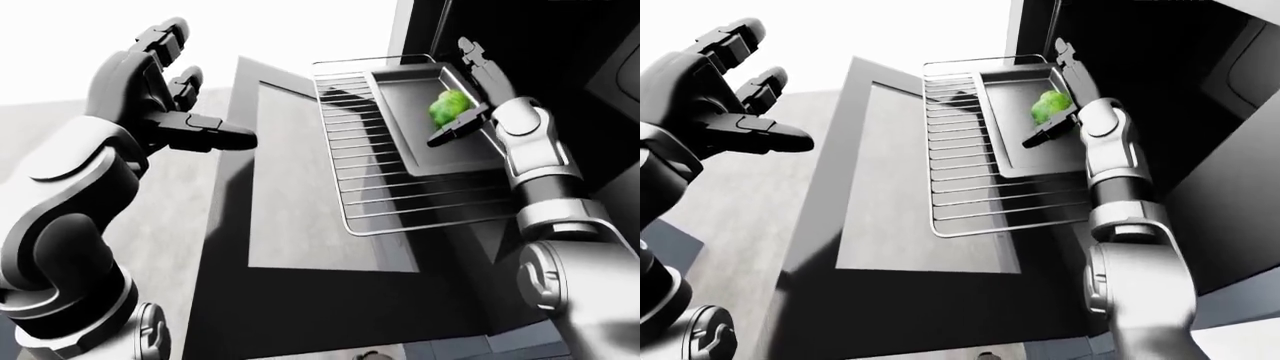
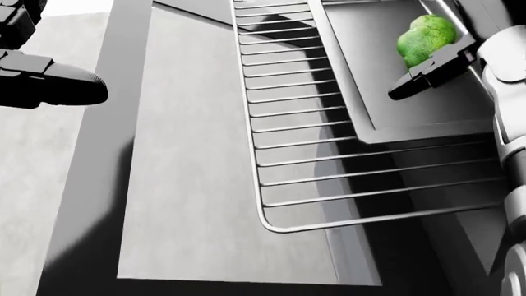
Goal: Pick the broccoli from the oven and place it on the plate on the counter.
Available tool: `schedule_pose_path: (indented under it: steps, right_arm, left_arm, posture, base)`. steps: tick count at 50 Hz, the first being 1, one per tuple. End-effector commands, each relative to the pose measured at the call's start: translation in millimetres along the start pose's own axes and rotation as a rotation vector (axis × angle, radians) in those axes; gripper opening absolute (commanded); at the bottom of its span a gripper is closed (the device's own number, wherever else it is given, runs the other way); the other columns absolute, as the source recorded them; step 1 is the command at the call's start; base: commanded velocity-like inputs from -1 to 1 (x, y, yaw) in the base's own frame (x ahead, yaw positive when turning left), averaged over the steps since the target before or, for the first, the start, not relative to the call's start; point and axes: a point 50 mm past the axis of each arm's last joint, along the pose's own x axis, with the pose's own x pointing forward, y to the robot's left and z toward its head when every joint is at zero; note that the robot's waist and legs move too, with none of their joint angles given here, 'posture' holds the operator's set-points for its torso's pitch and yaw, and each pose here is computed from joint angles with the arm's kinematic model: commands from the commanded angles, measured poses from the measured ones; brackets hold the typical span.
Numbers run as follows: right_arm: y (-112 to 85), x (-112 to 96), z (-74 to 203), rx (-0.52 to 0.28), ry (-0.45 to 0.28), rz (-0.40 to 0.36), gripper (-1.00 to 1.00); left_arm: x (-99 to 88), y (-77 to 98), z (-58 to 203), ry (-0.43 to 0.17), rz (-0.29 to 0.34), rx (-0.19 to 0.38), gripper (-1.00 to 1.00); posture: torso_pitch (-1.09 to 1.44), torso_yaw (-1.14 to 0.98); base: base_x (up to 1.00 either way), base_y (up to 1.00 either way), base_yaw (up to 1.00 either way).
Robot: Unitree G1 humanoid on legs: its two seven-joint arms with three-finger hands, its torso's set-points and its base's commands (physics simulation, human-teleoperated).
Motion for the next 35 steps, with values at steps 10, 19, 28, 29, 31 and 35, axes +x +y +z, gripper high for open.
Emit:
schedule_pose_path:
  steps: [10, 19, 28, 29, 31, 35]
  right_arm:
    - [-19.3, 4.0, 17.6, -0.011, -0.053, -0.114, 0.99]
    - [-20.3, 5.7, 18.0, -0.029, -0.039, -0.137, 0.87]
    - [-22.4, 6.4, 16.6, -0.076, -0.020, -0.161, 0.70]
    - [-22.7, 6.4, 16.8, -0.077, -0.020, -0.162, 0.68]
    - [-21.7, 6.6, 15.8, -0.081, -0.013, -0.165, 0.62]
    - [-17.2, 6.8, 12.6, -0.092, 0.004, -0.160, 0.61]
  left_arm:
    - [-3.8, 1.7, 10.9, -0.078, 0.004, 0.012, 1.00]
    - [-5.0, 3.6, 11.2, -0.077, 0.006, 0.015, 1.00]
    - [-3.9, 4.0, 8.5, -0.076, 0.002, 0.019, 1.00]
    - [-3.9, 4.1, 8.6, -0.076, 0.002, 0.019, 1.00]
    - [-5.1, 4.1, 8.6, -0.075, 0.002, 0.019, 1.00]
    - [-5.0, 5.3, 6.4, -0.076, 0.002, 0.018, 1.00]
  posture:
    - [0.26, 0.00]
    - [0.34, 0.00]
    - [0.41, 0.00]
    - [0.42, 0.00]
    - [0.44, 0.00]
    - [0.47, 0.00]
  base:
    - [0.00, 0.00, 0.00]
    - [0.00, 0.00, 0.00]
    - [0.00, 0.00, 0.00]
    - [0.00, 0.00, 0.00]
    - [0.00, 0.00, 0.00]
    - [0.00, 0.00, 0.00]
